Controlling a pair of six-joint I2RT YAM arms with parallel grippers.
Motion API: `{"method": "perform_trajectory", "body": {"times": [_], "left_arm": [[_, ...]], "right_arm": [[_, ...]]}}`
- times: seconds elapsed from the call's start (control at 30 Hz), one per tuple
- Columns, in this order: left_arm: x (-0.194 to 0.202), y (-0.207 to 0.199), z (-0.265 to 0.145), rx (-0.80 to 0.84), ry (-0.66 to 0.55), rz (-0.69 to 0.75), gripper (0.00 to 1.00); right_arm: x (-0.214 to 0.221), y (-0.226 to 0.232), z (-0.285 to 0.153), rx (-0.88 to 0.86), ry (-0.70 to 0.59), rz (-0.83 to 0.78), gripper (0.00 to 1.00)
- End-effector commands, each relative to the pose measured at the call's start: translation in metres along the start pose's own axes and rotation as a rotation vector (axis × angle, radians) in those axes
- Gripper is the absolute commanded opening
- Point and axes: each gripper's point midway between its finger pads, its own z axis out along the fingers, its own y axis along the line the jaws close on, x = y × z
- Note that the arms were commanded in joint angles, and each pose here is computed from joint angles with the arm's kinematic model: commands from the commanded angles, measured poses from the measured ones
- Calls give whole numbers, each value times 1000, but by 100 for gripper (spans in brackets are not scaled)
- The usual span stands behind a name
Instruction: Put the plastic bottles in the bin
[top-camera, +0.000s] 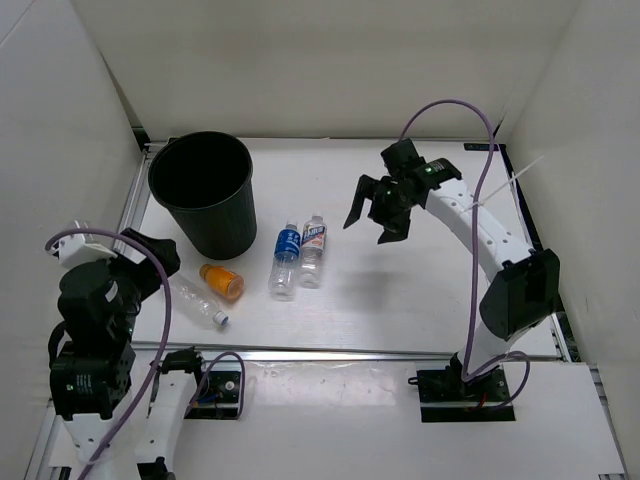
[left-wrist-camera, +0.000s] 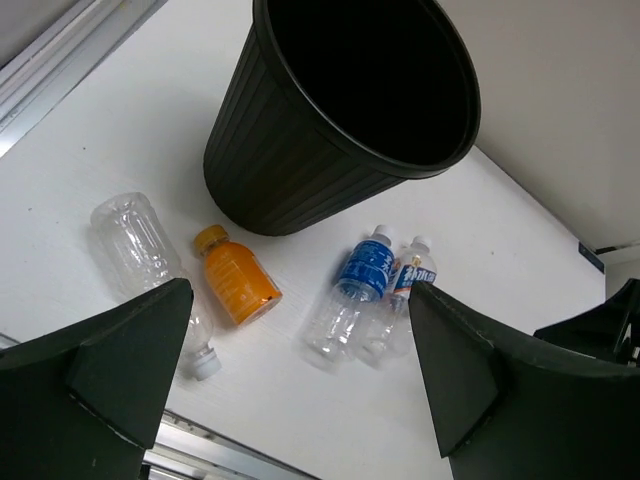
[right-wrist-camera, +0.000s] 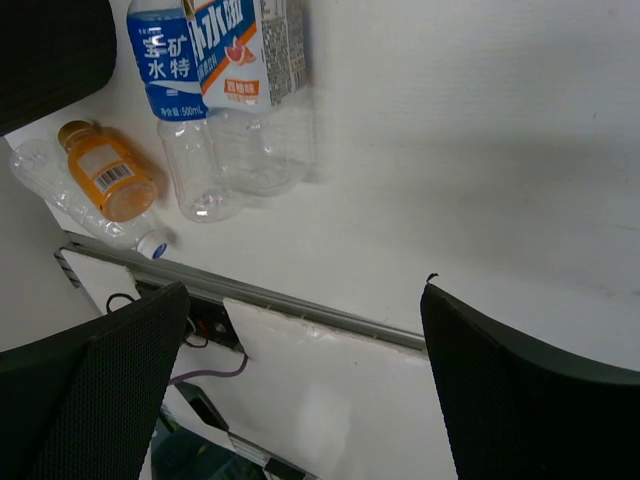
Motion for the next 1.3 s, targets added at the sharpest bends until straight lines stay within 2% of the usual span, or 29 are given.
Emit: {"method": "perform_trajectory", "body": {"times": [0.0, 0.13, 0.2, 0.43, 0.67, 1.03, 1.27], "left_arm": [[6, 5, 7, -28, 44, 71, 100], [13, 11, 12, -64, 106, 126, 100], [13, 12, 12, -71, 120, 142, 100], [17, 15, 11, -97, 170, 174, 100], [22, 16, 9, -104, 193, 145, 100], [22, 20, 9, -130, 189, 119, 100], [28, 22, 12, -155, 223, 117, 100]], "right_arm": [[-14, 6, 16, -15, -41, -58, 100], [-8, 21, 37, -97, 79, -106, 100], [-4, 17, 54, -86, 142, -86, 100], [-20, 33, 92, -148, 198, -102, 100], [-35, 51, 115, -196, 198, -127, 100], [-19, 38, 170, -184, 297, -118, 100], [-15, 39, 187, -192, 326, -119, 100]]}}
